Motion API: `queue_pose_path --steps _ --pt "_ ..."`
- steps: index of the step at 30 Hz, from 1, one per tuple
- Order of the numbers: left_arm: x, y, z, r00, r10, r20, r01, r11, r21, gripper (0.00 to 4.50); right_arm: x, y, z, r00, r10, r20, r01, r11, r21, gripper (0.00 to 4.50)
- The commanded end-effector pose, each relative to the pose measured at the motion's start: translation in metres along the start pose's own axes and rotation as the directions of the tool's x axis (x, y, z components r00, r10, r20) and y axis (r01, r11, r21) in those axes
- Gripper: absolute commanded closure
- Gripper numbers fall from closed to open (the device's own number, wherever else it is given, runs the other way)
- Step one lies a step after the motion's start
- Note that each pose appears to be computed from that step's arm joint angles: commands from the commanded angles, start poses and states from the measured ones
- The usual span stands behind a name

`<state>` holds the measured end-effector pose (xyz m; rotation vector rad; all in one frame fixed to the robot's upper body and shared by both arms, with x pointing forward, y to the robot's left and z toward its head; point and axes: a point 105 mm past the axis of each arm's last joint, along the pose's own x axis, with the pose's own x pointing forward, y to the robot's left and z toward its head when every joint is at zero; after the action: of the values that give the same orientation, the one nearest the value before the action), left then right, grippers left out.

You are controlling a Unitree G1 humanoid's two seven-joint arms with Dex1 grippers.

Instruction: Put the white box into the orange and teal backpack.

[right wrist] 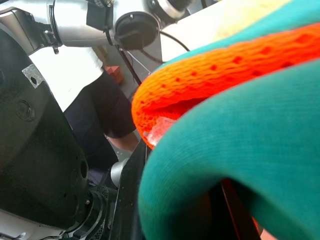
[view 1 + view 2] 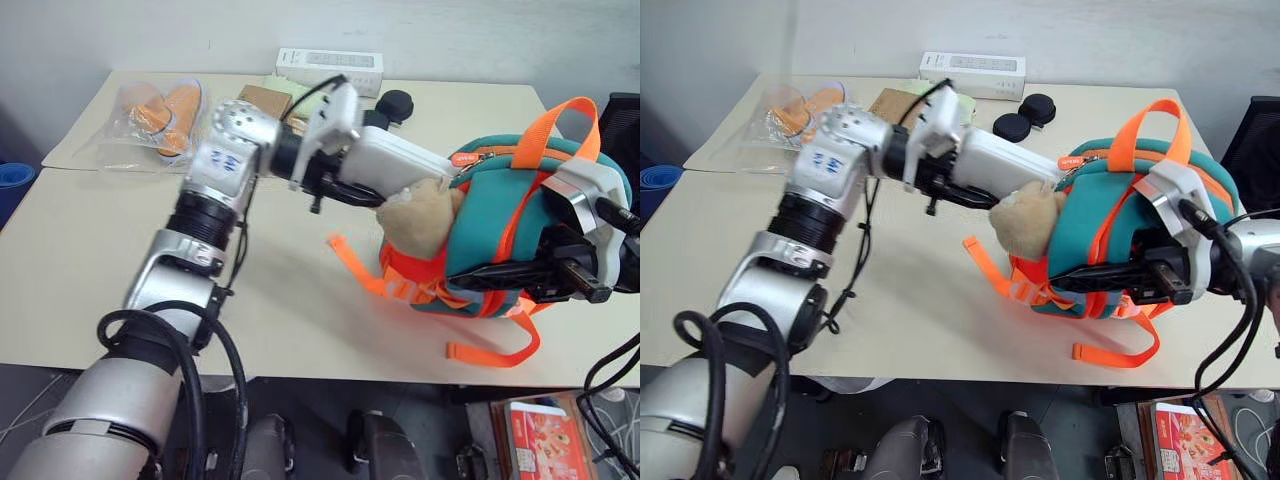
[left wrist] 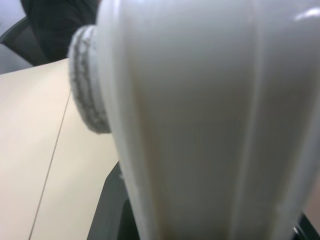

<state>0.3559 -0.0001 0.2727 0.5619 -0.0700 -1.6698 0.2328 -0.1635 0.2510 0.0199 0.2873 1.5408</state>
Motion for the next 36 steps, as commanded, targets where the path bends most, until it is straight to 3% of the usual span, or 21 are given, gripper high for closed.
queue_pose_path --steps 1,6,12,15,18,24,28,32,36 --pt "0.002 -0.003 0.028 0.997 -0.059 0.041 0.055 0.995 0.078 3.14 0.001 0.003 0.002 1.000 -0.001 -0.006 0.001 0.999 -0.035 4.47" --pt "0.018 0.004 0.031 0.998 -0.040 0.045 0.037 0.997 0.067 3.14 0.005 0.003 0.007 1.000 -0.009 0.019 0.011 0.998 -0.062 4.47" --pt "0.076 -0.011 0.016 0.985 0.005 0.172 0.008 0.997 -0.074 3.14 0.018 -0.011 0.012 0.985 -0.133 0.109 0.150 0.975 -0.162 4.47" --pt "0.096 -0.013 0.001 0.987 0.053 0.153 -0.032 0.990 -0.135 3.14 0.021 -0.004 0.005 0.986 -0.127 0.110 0.142 0.979 -0.148 4.47" --pt "0.096 -0.005 -0.011 0.985 0.132 0.108 -0.113 0.978 -0.174 3.14 0.022 -0.002 0.000 0.986 -0.134 0.104 0.148 0.979 -0.140 4.47" --pt "0.033 -0.001 0.001 0.979 0.138 0.150 -0.111 0.978 -0.176 1.27 0.020 -0.001 -0.008 0.983 -0.153 0.106 0.165 0.979 -0.116 4.50" --pt "-0.019 -0.016 0.011 0.965 0.157 0.212 -0.112 0.971 -0.209 0.14 0.024 -0.001 -0.004 0.981 -0.155 0.120 0.170 0.977 -0.127 4.50" --pt "-0.067 -0.039 0.018 0.957 0.181 0.225 -0.120 0.958 -0.260 0.03 0.023 -0.002 -0.005 0.979 -0.164 0.120 0.179 0.976 -0.121 4.50" --pt "-0.078 -0.058 0.039 0.956 0.147 0.254 -0.085 0.967 -0.240 0.03 0.021 -0.002 -0.010 0.979 -0.169 0.111 0.181 0.978 -0.105 4.50"
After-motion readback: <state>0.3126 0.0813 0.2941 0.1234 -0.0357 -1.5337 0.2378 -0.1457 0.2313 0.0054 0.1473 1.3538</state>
